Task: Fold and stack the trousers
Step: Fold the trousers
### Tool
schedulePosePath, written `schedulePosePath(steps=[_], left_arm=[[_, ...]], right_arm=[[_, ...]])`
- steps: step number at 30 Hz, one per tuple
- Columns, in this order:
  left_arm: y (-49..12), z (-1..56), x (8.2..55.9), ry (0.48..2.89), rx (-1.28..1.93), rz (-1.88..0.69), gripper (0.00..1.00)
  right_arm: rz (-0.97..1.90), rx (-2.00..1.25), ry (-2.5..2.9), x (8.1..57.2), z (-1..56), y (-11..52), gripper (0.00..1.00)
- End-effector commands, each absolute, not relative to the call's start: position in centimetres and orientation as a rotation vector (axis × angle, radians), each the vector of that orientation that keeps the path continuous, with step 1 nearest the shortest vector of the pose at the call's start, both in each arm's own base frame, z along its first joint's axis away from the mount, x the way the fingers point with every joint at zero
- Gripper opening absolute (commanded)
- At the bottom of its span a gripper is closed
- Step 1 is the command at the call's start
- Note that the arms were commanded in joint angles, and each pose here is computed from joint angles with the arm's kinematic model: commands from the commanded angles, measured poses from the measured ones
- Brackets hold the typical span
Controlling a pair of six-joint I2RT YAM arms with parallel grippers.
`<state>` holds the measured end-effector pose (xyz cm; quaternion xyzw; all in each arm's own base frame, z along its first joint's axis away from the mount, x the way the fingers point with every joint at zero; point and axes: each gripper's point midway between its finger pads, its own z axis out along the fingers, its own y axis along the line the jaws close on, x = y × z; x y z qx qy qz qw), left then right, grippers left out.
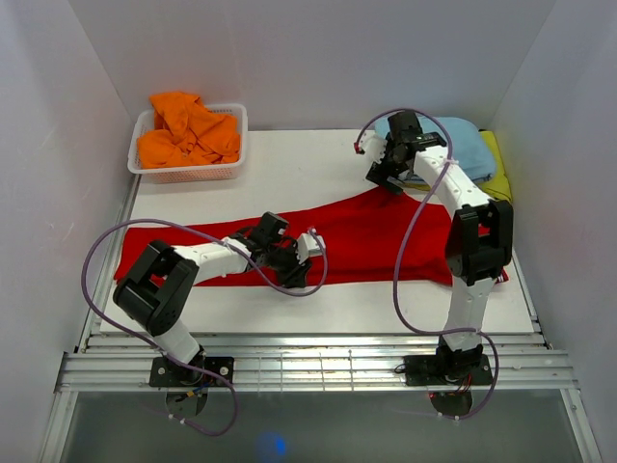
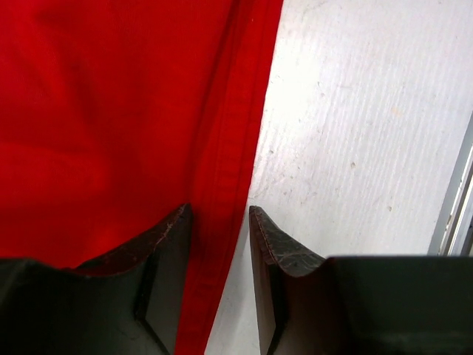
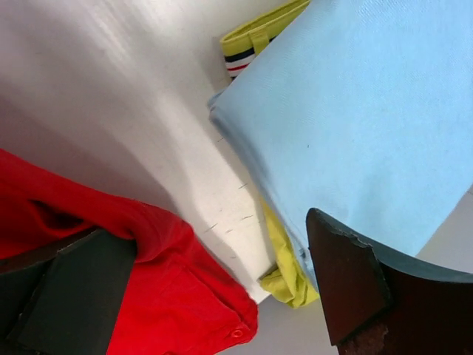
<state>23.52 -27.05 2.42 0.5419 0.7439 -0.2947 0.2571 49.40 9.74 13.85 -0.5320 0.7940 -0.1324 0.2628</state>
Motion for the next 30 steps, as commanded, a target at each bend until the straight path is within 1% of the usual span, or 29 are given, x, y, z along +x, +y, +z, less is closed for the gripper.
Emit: schedulePosePath(steps=[1,4,7,9,13,14,15,16,17,19,22,24,27,28,29,30], left_arm=[[-22.7,-0.2,18.4,2.221,1.587,-0.801,0.47],[-22.1,0.0,17.9,2.193,1.649,-0.79,0.46],[-21.7,0.1,17.6,2.189,1.691,-0.788,0.45],[-21.7,0.3,17.6,2.189,1.716,-0.793,0.44],[-21.7,-0.1,17.5,2.22,1.716,-0.799,0.47],[-21.6,0.0,17.5,2.226,1.716,-0.798,0.53],[-21.8,0.2,17.6,2.222,1.711,-0.802,0.57],[-21.9,0.6,17.7,2.222,1.696,-0.806,0.62],[-22.3,1.5,17.9,2.193,1.674,-0.805,0.69],[-23.0,3.0,17.8,2.177,1.622,-0.852,0.73],[-24.7,6.9,17.5,2.08,1.566,-0.972,0.78],[-25.5,9.7,17.8,2.044,1.482,-1.014,0.79],[-25.4,14.0,20.5,2.053,1.248,-1.101,0.79],[-24.7,14.8,21.7,2.073,1.168,-1.11,0.79],[-22.9,15.9,24.4,2.097,1.034,-1.091,0.78],[-21.7,16.2,25.7,2.129,0.952,-1.074,0.78]], right_arm=[[-0.189,-1.358,2.147,47.3,17.2,8.8,0.94],[-0.074,-1.339,2.215,45.6,16.0,8.5,0.92],[-0.086,-1.295,2.306,45.3,14.1,6.7,0.92],[-0.087,-1.244,2.37,45.8,12.8,5.1,0.92],[-0.097,-1.188,2.379,47.6,13.2,4.2,0.95],[-0.089,-1.184,2.362,48.3,13.9,4.6,0.96],[-0.062,-1.193,2.351,48.4,14.3,5.2,0.97],[-0.055,-1.192,2.352,48.5,14.6,5.4,0.95],[-0.044,-1.19,2.338,48.8,15.8,5.8,0.93],[-0.015,-1.158,2.318,49.1,16.9,6.2,0.9],[0.028,-1.149,2.25,49.0,19.0,7.1,0.9],[0.05,-1.112,2.216,48.9,20.3,7.6,0.9],[0.05,-1.095,2.192,48.7,21.4,7.7,0.9],[0.043,-1.097,2.196,48.6,21.2,7.5,0.9],[0.028,-1.094,2.188,48.3,21.7,7.2,0.9],[0.009,-1.095,2.189,48.2,21.8,6.8,0.9]])
